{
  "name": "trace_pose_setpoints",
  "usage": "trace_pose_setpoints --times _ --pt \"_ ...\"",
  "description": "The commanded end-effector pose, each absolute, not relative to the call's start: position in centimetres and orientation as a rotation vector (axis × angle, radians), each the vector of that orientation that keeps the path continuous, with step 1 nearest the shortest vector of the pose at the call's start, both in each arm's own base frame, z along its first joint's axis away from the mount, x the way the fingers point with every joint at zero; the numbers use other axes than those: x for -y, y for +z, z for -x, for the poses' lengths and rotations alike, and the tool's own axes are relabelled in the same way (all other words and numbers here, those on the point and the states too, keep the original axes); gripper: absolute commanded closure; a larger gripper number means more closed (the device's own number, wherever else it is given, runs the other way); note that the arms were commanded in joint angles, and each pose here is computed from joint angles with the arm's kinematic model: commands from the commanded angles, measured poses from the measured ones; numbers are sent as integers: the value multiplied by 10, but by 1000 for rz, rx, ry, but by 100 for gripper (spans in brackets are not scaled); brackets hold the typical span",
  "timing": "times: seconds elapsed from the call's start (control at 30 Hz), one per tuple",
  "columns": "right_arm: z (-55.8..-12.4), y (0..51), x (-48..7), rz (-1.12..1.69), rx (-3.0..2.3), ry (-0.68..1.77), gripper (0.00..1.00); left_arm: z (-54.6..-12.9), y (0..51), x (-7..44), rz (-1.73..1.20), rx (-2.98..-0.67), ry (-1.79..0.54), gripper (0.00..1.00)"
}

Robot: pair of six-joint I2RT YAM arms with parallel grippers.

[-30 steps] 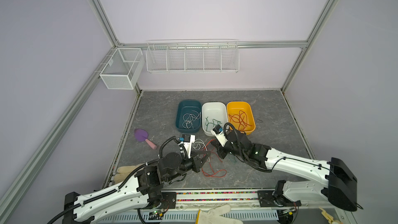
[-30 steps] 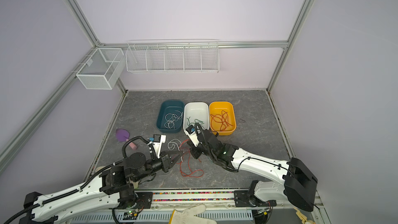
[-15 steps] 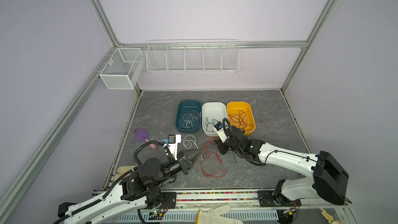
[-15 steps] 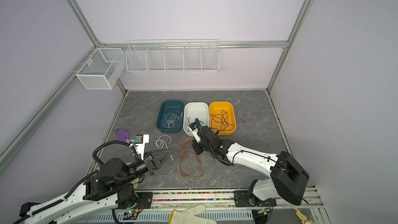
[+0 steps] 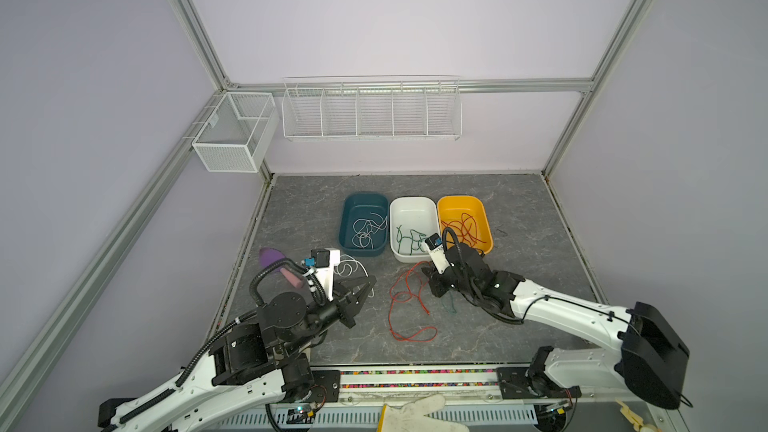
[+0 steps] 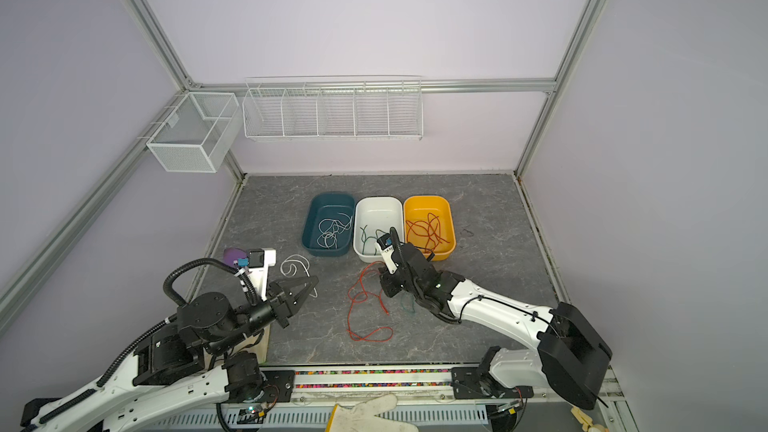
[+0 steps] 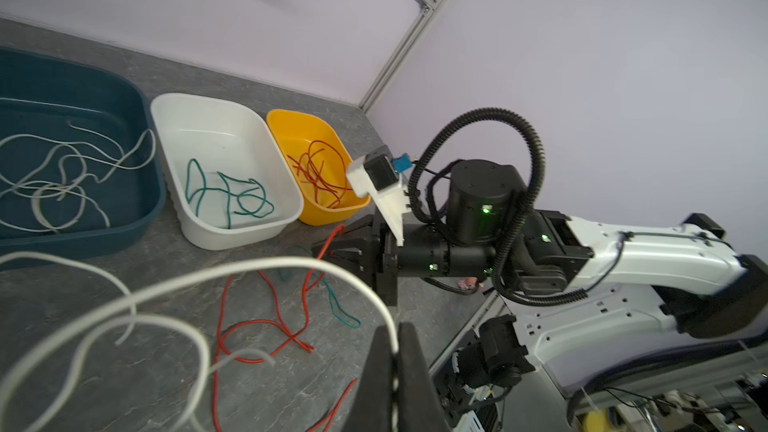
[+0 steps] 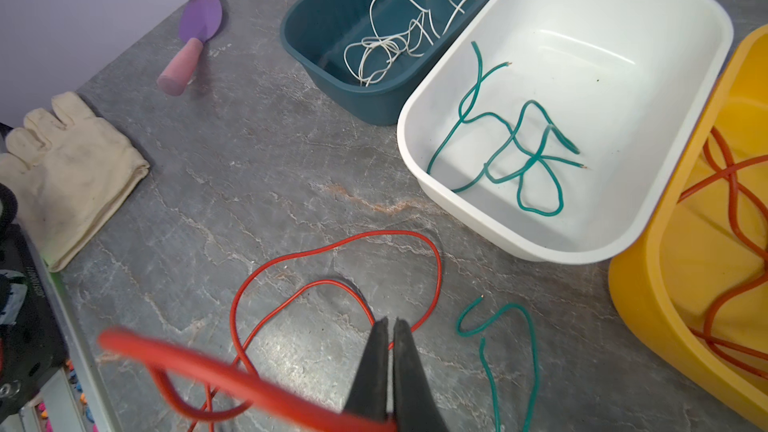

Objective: Untangle the cables
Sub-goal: 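Carry white wire over teal tub with left gripper while right holds red wire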

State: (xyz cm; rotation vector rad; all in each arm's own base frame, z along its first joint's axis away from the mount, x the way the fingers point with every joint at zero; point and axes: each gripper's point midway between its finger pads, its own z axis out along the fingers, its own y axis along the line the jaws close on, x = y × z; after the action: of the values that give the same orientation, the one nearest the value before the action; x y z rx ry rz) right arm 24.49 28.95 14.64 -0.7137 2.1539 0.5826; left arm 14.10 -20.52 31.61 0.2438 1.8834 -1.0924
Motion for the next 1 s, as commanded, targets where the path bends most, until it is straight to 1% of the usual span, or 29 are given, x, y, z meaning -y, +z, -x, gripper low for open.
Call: trace_pose_setpoints --times 0.0,0.17,0.33,0.57,0.8,0.97 --pt "-241 160 -287 706 -2089 629 93 -152 296 204 -335 -1975 -938 100" --pt "-233 175 -280 701 -2028 664 93 -178 292 215 -367 -2017 -879 100" --pt "-229 185 -275 689 -1995 676 93 -217 286 219 -341 -2046 -850 100" --pt "-228 190 -270 676 -1976 671 93 -265 282 217 -303 -2058 -861 100" --pt "-226 195 -269 674 -1959 685 93 -316 245 215 -286 -2113 -805 100" --pt "-226 196 -268 669 -1958 682 93 -354 219 207 -207 -2158 -827 100"
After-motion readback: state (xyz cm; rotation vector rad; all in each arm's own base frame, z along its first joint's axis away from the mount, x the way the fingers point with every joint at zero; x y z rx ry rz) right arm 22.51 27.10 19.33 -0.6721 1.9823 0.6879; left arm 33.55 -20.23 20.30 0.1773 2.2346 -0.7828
